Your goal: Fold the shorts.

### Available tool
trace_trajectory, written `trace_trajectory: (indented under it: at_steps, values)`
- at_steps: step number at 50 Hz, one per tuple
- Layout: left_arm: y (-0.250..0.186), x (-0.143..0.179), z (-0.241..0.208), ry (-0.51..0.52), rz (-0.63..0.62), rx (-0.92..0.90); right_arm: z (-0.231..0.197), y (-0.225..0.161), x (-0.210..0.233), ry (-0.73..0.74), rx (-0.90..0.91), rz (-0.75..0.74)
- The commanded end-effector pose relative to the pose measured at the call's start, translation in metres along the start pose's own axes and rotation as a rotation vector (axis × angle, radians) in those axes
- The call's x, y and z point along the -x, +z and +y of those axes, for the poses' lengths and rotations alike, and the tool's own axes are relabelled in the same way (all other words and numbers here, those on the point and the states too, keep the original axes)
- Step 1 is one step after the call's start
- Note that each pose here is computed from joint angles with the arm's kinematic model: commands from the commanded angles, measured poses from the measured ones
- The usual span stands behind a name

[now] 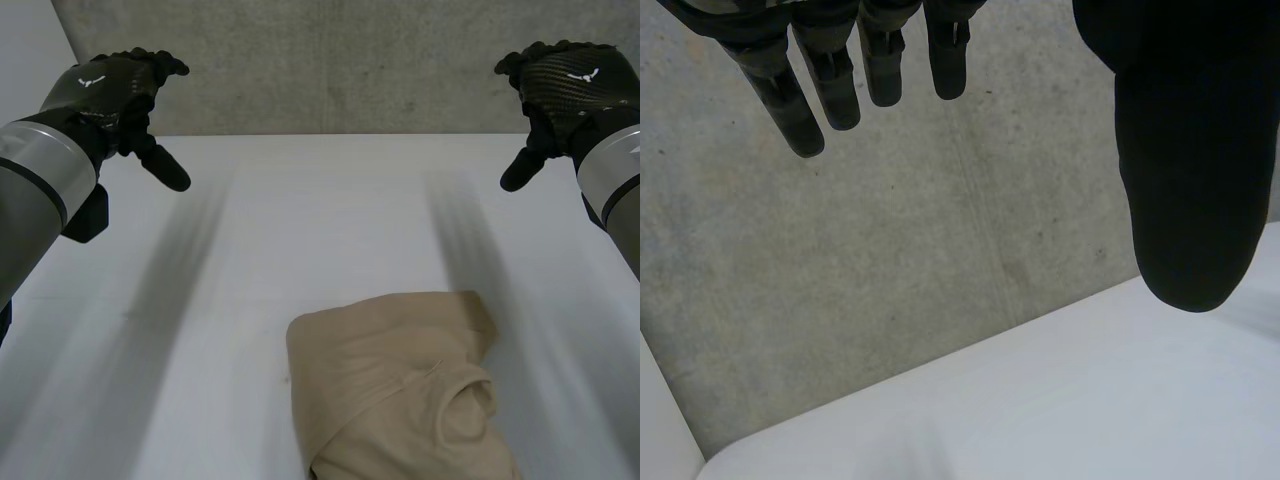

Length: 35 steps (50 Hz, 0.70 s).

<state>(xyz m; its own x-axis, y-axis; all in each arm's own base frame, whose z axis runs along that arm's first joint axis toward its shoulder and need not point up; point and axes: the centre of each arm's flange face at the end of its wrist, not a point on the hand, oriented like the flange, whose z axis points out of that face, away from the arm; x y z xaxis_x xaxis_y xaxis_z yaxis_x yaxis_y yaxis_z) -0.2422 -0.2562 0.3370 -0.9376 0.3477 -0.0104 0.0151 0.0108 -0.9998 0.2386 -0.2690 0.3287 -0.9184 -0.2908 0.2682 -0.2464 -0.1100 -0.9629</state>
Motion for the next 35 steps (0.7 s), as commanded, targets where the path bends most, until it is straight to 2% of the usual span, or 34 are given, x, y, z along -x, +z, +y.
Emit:
trace_trajectory:
  at_steps: [1, 10, 19, 28, 35]
  values:
    - [0.0, -0.004, 0.009, 0.007, 0.017, 0.036, 0.001, 0.0, 0.008, -0.015, -0.006, -0.084]
    - [-0.006, -0.025, 0.044, 0.006, 0.113, 0.183, 0.022, -0.004, 0.02, -0.206, 0.086, -0.209]
    - [-0.031, -0.073, 0.113, 0.039, 0.257, 0.411, 0.066, -0.014, 0.031, -0.399, 0.262, -0.332]
    - [-0.039, -0.104, 0.173, 0.091, 0.326, 0.541, 0.088, -0.017, 0.034, -0.423, 0.29, -0.335]
    - [-0.03, -0.108, 0.188, 0.115, 0.271, 0.504, 0.095, -0.015, 0.03, -0.426, 0.284, -0.313]
